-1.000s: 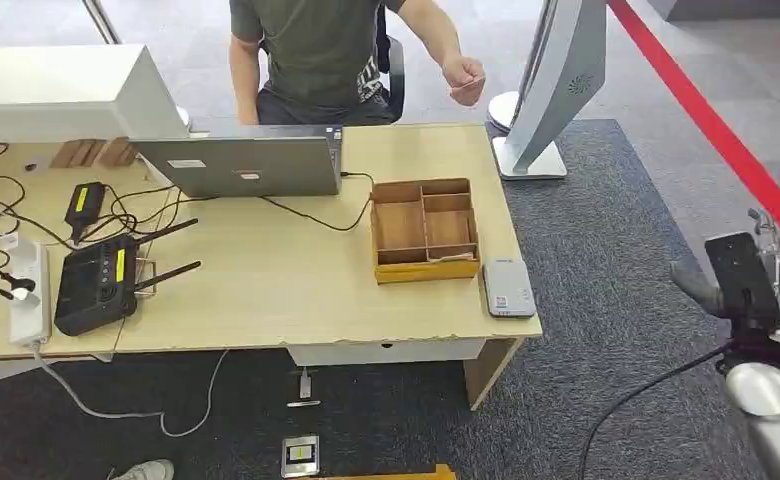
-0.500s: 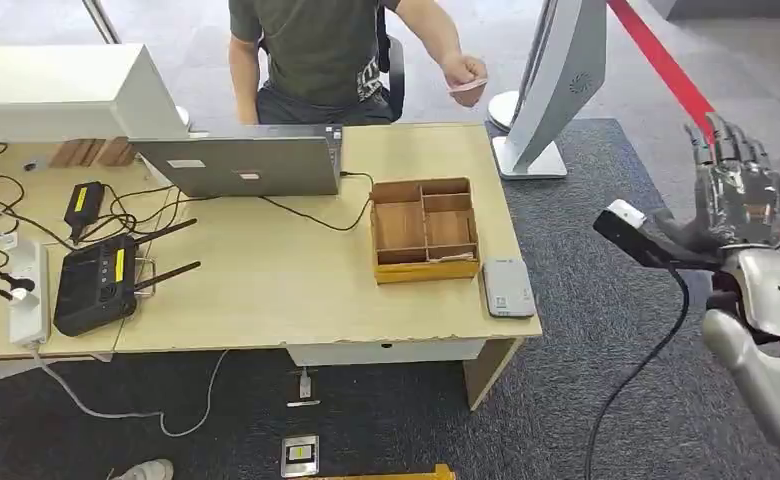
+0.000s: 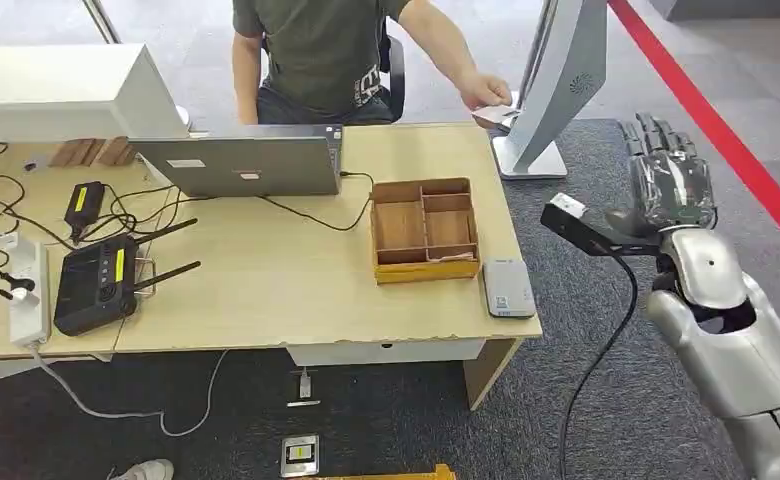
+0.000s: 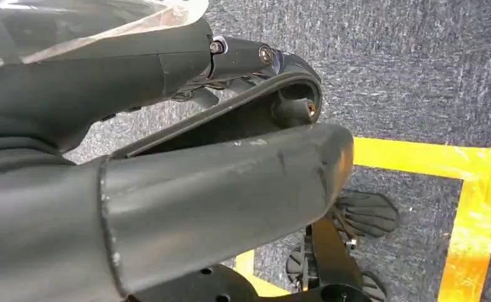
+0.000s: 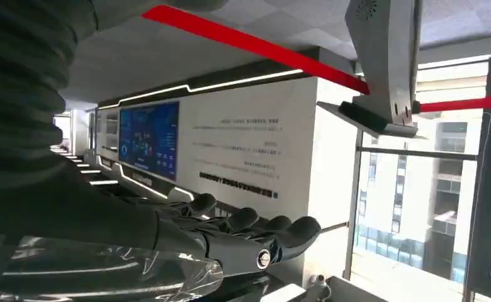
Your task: Pass the card to the sensor for recognition and then transmit it.
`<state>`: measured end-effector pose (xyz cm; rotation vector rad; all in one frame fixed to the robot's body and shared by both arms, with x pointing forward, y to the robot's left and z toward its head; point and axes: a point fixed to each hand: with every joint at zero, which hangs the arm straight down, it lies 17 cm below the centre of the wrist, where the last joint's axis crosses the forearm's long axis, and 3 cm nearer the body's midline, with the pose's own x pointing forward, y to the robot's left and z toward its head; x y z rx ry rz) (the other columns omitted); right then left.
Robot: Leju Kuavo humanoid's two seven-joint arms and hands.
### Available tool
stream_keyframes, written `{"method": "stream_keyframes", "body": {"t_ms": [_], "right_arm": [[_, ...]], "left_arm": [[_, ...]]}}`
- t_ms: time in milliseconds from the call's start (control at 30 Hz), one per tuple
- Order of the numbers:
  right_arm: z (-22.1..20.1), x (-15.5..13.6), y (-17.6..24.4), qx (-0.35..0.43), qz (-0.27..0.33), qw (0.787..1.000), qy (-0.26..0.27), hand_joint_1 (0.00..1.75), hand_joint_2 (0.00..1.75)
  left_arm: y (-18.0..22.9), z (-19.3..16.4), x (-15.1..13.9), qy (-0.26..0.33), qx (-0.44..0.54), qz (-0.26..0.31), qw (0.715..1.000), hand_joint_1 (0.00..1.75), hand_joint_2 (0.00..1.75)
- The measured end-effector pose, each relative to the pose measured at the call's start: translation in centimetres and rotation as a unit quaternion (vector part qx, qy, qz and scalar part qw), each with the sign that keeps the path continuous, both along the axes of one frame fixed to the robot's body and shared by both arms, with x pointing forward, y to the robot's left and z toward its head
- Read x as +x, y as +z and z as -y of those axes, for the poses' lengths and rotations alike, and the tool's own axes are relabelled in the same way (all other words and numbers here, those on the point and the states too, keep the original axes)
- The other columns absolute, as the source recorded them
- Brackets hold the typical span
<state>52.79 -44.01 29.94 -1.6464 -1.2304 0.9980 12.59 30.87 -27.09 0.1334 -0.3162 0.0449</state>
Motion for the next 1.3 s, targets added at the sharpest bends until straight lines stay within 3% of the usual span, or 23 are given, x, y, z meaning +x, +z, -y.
{"method": "stream_keyframes", "body": {"t_ms": [533, 567, 700, 733, 1300], "right_arm": [[-6.9, 5.1, -0.1, 0.043, 0.004, 0.998, 0.049, 0.00, 1.75], [-7.4, 5.4, -0.4, 0.047, 0.001, 0.997, 0.054, 0.00, 0.00], [-10.1, 6.5, -1.4, 0.053, -0.006, 0.996, 0.078, 0.00, 0.00], [-10.6, 6.7, -1.8, 0.054, -0.009, 0.995, 0.081, 0.00, 1.75], [-13.5, 7.8, -5.9, 0.060, -0.049, 0.993, 0.086, 0.00, 1.75]], "left_arm": [[0.0, -0.2, 0.1, 0.014, 0.002, -0.001, 1.000, 0.00, 0.00], [0.0, -0.3, 0.1, 0.016, 0.003, -0.003, 1.000, 0.00, 0.00], [0.0, -0.3, 0.0, 0.023, 0.001, -0.005, 1.000, 0.00, 0.00], [0.0, -0.3, 0.0, 0.023, 0.001, -0.005, 1.000, 0.00, 0.00], [0.0, -0.4, -0.1, 0.028, 0.002, -0.003, 1.000, 0.00, 0.00]]}}
